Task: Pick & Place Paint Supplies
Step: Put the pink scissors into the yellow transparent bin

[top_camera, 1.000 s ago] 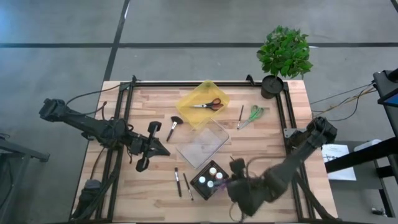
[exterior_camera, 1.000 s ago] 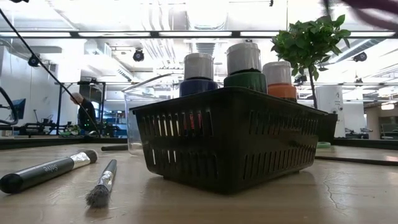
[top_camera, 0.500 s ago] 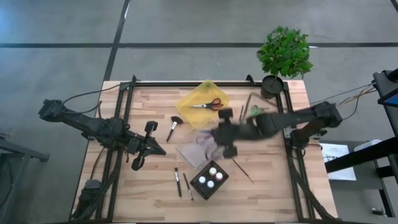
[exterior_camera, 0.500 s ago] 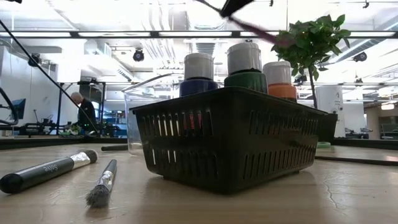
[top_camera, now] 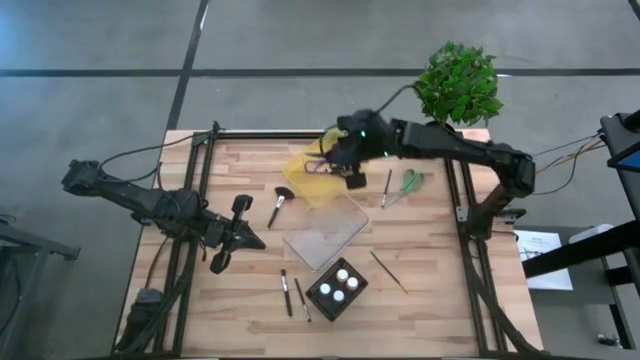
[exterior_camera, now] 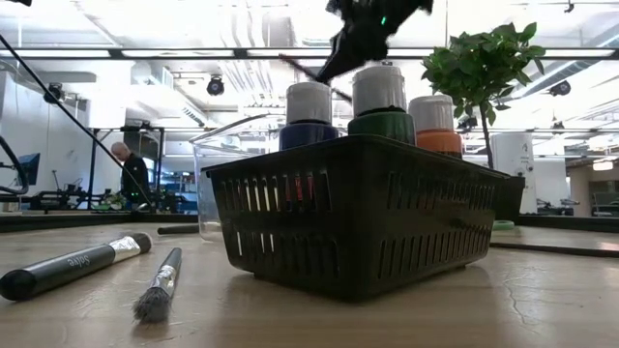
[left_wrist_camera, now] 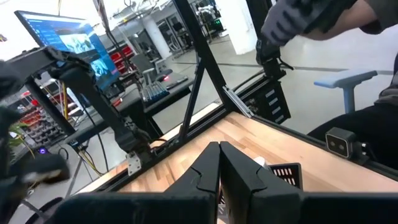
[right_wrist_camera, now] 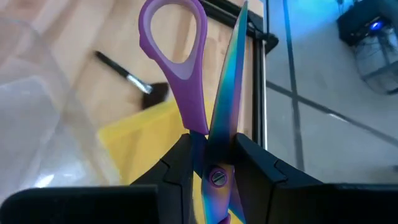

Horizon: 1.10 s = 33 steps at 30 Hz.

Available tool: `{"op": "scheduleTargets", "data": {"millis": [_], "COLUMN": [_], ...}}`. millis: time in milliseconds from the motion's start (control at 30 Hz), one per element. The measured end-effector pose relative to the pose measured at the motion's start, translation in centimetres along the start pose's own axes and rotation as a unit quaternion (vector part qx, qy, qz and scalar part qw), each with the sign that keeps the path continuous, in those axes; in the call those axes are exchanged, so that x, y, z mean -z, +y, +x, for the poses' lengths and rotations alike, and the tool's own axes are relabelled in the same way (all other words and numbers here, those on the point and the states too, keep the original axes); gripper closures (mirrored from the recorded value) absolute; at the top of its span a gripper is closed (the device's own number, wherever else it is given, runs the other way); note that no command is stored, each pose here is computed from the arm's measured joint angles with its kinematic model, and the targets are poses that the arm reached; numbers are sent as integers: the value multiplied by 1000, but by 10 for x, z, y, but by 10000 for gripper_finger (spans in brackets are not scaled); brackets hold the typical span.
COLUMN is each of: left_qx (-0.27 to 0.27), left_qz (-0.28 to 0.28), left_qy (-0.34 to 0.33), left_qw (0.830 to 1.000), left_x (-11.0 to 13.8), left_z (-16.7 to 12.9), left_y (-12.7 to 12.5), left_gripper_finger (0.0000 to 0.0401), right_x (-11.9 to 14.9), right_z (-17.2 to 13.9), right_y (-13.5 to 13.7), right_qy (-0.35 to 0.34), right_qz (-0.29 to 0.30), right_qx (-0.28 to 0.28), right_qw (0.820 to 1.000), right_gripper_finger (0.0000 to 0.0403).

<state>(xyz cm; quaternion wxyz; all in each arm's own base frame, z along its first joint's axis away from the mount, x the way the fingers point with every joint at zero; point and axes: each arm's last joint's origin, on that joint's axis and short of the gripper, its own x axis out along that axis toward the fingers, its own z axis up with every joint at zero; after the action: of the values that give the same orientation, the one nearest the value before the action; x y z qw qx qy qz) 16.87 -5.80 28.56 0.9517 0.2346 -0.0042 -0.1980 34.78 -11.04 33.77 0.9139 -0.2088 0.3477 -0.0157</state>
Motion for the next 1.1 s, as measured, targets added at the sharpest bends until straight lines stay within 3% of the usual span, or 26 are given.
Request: {"op": "scheduleTargets", "data": {"millis": [167, 467, 800, 1000, 1100], "left_qx": [3, 6, 6, 10, 11], "left_qz": [0, 0, -2, -3, -2], "left_qy": [5, 11, 12, 19, 21], "left_qw": [1000, 1000, 1000, 1000, 1000], "left_x": [1, 2, 2, 4, 4], "left_z": [0, 0, 0, 0, 0], "left_y": [-1, -1, -1, -2, -2], "left_gripper_finger": [387, 387, 387, 387, 387], "right_x": [24, 63, 96, 104, 104], "right_z": [34, 80, 128, 134, 130], "right_y": [-28, -48, -42, -45, -48], "right_qy": [-4, 6, 45, 56, 59], "right_qz": [10, 29, 60, 70, 86], "right_qx": [-2, -34, -86, -85, -80], "right_qw": [1000, 999, 993, 992, 991], "right_gripper_finger": [324, 324, 324, 324, 290]}}
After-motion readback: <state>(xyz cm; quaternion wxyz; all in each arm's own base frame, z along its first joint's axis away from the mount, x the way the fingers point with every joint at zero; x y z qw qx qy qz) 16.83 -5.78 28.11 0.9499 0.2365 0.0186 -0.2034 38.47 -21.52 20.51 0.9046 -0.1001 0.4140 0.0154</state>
